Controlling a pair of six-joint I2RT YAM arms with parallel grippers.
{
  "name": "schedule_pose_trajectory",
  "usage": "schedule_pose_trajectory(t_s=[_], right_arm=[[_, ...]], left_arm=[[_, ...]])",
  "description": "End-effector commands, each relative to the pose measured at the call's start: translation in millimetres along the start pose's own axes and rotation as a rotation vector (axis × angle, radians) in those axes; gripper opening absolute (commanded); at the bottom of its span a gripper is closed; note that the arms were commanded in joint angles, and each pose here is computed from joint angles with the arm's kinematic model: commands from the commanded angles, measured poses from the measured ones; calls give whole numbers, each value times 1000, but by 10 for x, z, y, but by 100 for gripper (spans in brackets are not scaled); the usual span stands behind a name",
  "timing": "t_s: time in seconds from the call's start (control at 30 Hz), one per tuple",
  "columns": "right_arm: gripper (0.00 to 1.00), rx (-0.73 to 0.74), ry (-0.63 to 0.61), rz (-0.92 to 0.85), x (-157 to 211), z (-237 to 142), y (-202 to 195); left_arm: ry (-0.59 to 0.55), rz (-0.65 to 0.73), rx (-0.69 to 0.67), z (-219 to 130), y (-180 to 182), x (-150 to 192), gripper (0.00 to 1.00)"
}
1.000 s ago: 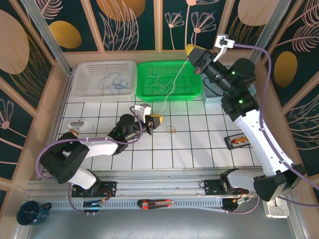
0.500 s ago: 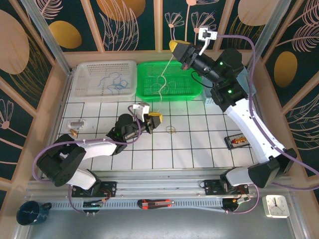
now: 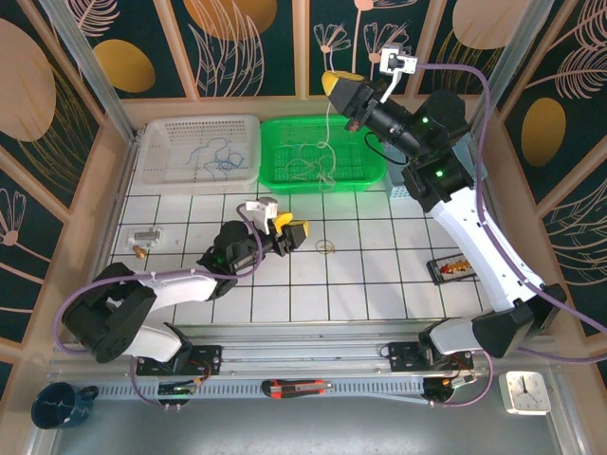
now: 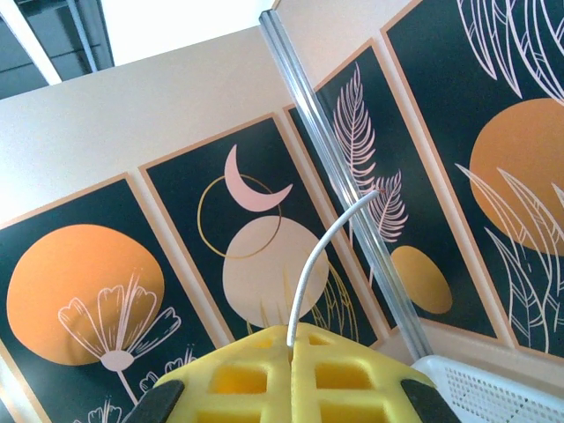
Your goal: Untangle the cables
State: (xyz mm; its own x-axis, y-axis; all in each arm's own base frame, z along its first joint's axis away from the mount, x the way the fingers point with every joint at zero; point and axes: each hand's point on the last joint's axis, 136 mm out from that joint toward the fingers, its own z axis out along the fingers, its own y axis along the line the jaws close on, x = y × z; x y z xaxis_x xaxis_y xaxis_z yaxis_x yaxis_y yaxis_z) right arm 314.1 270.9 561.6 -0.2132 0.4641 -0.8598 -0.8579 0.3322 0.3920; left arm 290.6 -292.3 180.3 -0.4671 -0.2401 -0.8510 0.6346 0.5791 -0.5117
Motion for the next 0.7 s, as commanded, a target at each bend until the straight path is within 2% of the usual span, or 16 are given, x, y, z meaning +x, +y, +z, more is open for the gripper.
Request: schedule_pose_trajectory(t_s=[0.0, 0.2, 0.67], right_arm=[[0, -38, -58, -42, -233, -35, 196], [0, -67, -55, -15, -211, -95, 277], [0, -142, -65, 28, -260, -216, 515]], left_arm=[[-30, -9, -10, -62, 38, -42, 66], [-20, -8, -24, -42, 97, -18, 67], [-35, -33, -13, 129, 188, -46, 52]])
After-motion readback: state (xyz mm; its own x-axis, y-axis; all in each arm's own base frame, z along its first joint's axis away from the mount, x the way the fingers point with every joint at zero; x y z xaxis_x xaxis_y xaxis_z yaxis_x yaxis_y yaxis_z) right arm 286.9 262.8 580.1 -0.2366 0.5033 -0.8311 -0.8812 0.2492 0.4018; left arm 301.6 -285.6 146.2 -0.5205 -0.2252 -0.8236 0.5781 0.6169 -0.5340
